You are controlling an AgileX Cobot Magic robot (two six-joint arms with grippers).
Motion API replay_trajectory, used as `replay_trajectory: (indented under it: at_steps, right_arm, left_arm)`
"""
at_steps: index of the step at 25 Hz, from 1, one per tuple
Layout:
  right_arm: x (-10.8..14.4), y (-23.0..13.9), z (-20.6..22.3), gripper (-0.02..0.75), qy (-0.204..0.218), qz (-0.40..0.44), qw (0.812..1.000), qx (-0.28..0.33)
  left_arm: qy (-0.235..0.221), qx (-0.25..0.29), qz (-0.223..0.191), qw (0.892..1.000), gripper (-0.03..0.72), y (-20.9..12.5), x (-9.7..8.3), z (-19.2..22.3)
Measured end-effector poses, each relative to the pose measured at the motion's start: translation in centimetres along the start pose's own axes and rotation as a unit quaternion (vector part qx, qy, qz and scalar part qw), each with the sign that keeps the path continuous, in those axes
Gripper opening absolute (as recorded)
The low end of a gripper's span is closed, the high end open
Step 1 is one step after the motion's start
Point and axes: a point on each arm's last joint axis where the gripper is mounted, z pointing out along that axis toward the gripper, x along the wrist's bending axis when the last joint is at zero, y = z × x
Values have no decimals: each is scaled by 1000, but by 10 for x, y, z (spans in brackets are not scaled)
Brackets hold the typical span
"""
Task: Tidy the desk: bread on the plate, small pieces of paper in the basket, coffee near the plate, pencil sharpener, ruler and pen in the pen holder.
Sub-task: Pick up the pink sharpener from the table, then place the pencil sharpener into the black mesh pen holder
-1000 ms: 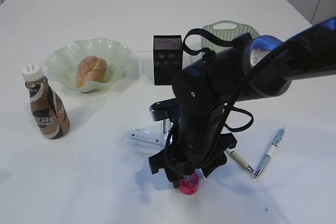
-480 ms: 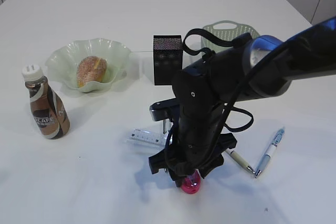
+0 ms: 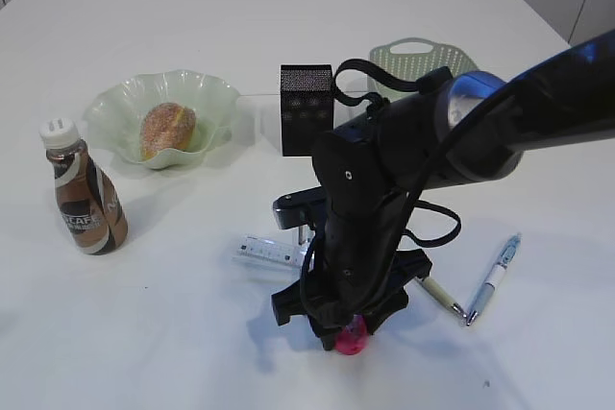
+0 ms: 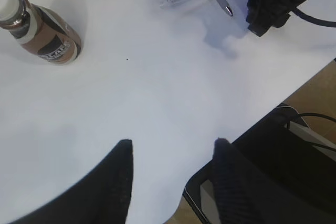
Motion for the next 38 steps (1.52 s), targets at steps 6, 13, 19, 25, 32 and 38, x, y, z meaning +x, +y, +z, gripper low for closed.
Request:
replay_trajectory:
  at_steps: [6,13,19,25,32,38]
  right_arm:
    - [1,0,0,338,3,1,1000,2]
    - [1,1,-3,312,1,-1,1000,-1]
    - [3,10,-32,312,1,-10,1000,-23]
    - [1,8,-54,312,-3,-20,999,-44]
    - [-2,6,-82,312,-10,-49,995,-82]
    - [-6,11,-112,311,-30,-72,987,-141]
  left_arm:
    - [0,0,0,1000,342,0,0,0]
    - [1,0,0,1000,342,0,0,0]
    - [1,0,0,1000,341,0,0,0]
    - [1,0,0,1000,342,0,0,0]
    - [3,0,1,1000,342,0,0,0]
    - [2,-1,1,1000,342,0,0,0]
